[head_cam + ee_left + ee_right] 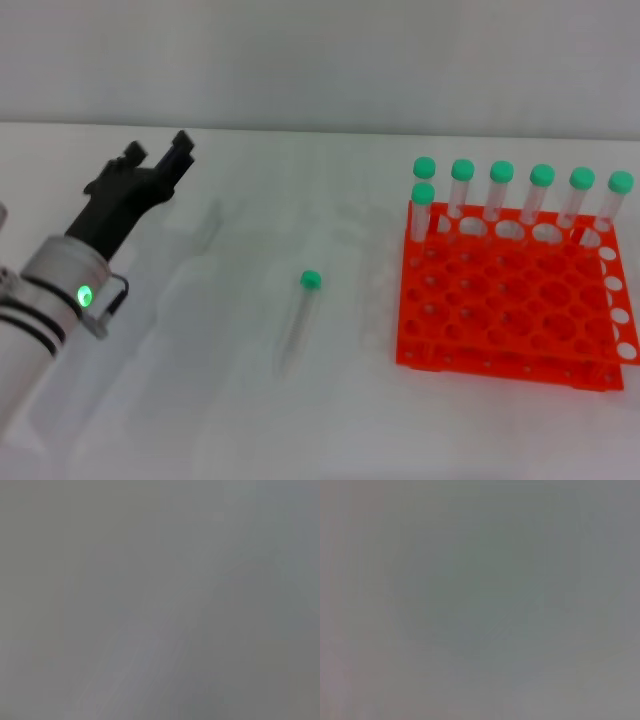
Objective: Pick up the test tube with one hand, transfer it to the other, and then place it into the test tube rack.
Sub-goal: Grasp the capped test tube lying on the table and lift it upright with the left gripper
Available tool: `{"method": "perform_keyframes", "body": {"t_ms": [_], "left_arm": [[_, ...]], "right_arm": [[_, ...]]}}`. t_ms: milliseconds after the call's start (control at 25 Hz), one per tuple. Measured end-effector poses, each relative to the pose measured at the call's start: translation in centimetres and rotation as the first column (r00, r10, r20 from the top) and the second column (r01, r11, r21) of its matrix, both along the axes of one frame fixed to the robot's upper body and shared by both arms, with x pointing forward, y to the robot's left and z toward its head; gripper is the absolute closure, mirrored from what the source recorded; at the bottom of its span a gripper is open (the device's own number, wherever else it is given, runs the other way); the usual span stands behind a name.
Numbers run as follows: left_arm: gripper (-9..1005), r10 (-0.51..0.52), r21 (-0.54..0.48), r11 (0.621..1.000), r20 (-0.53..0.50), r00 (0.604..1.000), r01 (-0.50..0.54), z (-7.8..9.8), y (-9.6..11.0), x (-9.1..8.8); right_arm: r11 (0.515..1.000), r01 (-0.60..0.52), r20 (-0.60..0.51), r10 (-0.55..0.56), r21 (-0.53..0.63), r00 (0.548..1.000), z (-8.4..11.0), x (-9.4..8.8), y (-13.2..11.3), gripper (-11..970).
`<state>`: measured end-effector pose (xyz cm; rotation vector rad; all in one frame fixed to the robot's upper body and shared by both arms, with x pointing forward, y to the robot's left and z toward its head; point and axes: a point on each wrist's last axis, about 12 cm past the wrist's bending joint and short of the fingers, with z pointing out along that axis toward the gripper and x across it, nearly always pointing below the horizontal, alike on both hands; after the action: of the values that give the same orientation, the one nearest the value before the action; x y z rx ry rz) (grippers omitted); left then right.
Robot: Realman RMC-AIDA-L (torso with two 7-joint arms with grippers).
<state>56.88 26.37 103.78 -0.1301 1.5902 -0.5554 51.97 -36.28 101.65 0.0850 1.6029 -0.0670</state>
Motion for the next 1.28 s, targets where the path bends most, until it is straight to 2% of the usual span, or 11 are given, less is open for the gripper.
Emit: {"method": "perform_keyframes", "body": {"t_ms": [160, 200, 240, 440, 520, 600, 720, 880, 920, 1040, 1280], "left_arm": [[216, -0.13, -0.077, 0.989, -0.063, 0.989, 0.125, 2.1, 1.8, 2.8], [217, -0.203, -0.113, 0.975, -0.119, 0.972, 0.19, 3.6, 2.8, 4.5], [217, -0.203, -0.113, 0.975, -0.119, 0.972, 0.19, 3.6, 2.8, 4.5], [218, -0.31, -0.102, 0.951, -0.27, 0.912, 0.293, 7.0, 4.5, 7.5], [219, -0.351, -0.066, 0.933, -0.371, 0.86, 0.353, 9.2, 4.7, 8.8], [220, -0.372, -0.038, 0.918, -0.42, 0.828, 0.394, 10.6, 4.5, 9.5], [221, -0.42, -0.017, 0.88, -0.494, 0.761, 0.475, 12.8, 3.7, 10.1], [222, -0.433, -0.038, 0.84, -0.648, 0.627, 0.542, 14.6, 2.2, 10.4], [222, -0.422, -0.04, 0.83, -0.698, 0.579, 0.557, 15.0, 1.6, 10.5], [223, -0.382, -0.033, 0.807, -0.79, 0.48, 0.589, 16.1, -0.1, 10.6], [225, -0.275, -0.017, 0.781, -0.907, 0.319, 0.625, 17.4, -3.5, 10.5]], "right_arm": [[1.0, -0.013, 0.004, 0.013, 0.003, 1.0, 0.1, 0.3, 0.4, 102], [1.0, -0.014, 0.005, 0.014, 0.003, 1.0, 0.1, 0.4, 0.4, 102], [1.0, -0.016, 0.006, 0.016, 0.004, 1.0, 0.2, 0.5, 0.5, 102], [1.0, -0.023, 0.013, 0.023, 0.006, 1.0, 0.3, 0.7, 0.7, 102], [1.0, -0.025, 0.014, 0.025, 0.008, 1.0, 0.4, 0.8, 0.8, 102], [1.0, -0.026, 0.015, 0.026, 0.008, 1.0, 0.4, 0.9, 0.9, 102], [1.0, -0.025, 0.017, 0.025, 0.009, 1.0, 0.4, 0.9, 0.9, 102], [1.0, -0.023, 0.022, 0.023, 0.01, 0.999, 0.5, 1.0, 0.8, 102], [1.0, -0.022, 0.023, 0.022, 0.009, 0.999, 0.5, 1.0, 0.8, 102], [1.0, -0.017, 0.022, 0.017, 0.007, 1.0, 0.5, 0.9, 0.6, 102], [1.0, -0.016, 0.023, 0.016, 0.004, 1.0, 0.6, 1.0, 0.5, 102]]}}
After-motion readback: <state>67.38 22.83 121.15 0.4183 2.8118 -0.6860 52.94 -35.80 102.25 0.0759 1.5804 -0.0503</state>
